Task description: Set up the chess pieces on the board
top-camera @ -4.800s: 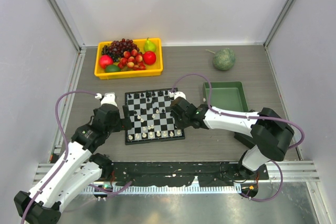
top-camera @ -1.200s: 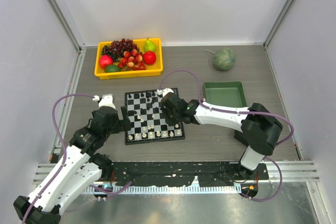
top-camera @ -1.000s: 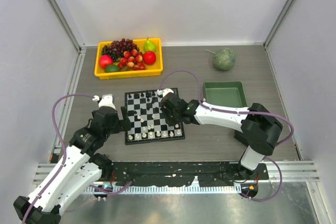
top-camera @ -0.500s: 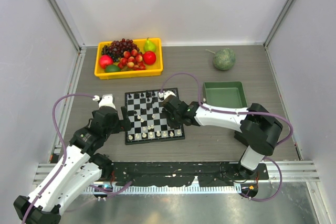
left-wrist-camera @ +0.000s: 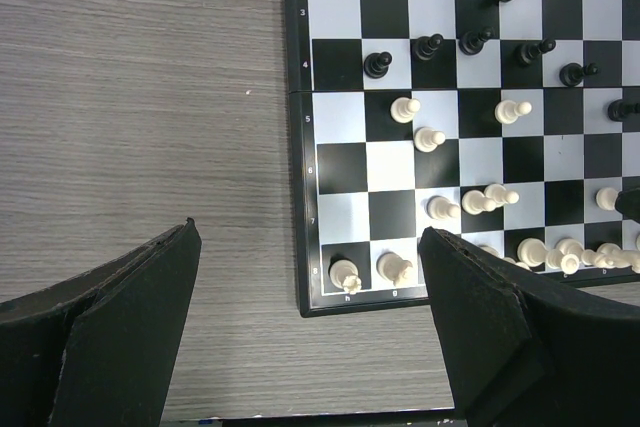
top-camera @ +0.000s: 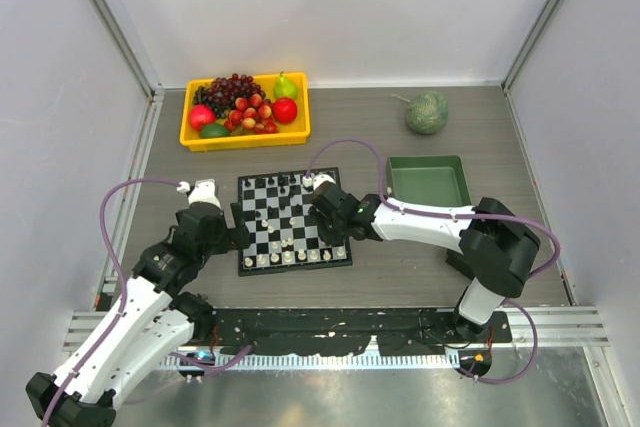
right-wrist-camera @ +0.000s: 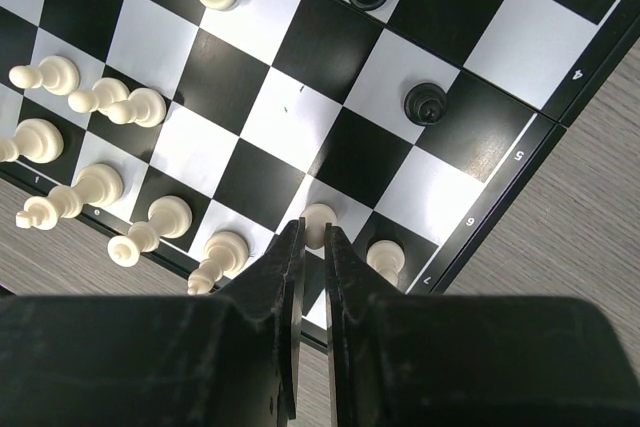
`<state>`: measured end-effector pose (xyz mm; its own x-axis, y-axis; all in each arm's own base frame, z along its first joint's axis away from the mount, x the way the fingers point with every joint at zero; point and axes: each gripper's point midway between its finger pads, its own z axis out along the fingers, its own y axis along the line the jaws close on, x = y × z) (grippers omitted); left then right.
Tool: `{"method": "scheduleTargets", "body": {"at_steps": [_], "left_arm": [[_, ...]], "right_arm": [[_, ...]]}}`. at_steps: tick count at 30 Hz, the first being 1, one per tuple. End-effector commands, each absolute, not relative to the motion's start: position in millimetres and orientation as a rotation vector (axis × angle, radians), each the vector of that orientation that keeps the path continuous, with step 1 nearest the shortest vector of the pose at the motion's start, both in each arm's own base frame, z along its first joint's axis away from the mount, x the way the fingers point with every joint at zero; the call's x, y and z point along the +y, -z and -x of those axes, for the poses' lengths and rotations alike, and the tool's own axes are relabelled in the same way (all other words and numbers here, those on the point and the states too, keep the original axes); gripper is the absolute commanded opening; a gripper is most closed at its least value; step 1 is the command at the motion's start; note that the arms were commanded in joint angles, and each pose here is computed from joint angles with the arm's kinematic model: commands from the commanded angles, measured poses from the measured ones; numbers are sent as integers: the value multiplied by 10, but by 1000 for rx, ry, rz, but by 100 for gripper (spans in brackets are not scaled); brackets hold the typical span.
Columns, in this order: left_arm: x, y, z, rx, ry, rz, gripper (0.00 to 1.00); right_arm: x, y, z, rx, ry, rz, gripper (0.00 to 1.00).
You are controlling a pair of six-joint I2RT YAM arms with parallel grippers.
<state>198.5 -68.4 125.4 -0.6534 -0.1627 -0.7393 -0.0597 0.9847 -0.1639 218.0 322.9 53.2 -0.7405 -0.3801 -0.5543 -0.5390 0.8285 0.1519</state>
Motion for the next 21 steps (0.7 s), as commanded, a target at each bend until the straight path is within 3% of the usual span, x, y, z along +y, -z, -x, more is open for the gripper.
{"method": "scheduleTargets", "body": {"at_steps": [1, 13, 21], "left_arm": [[-727, -1327, -2055, 2245, 190, 173, 100], [-760, -1496, -2133, 2210, 202, 164, 100], [-833, -2304, -2516, 2048, 251, 190, 100]], "right_arm": [[3285, -666, -2184, 2455, -450, 676, 16], [3367, -916, -2244, 2402, -484, 682, 31], [3642, -1547, -2493, 2259, -550, 642, 36]]}}
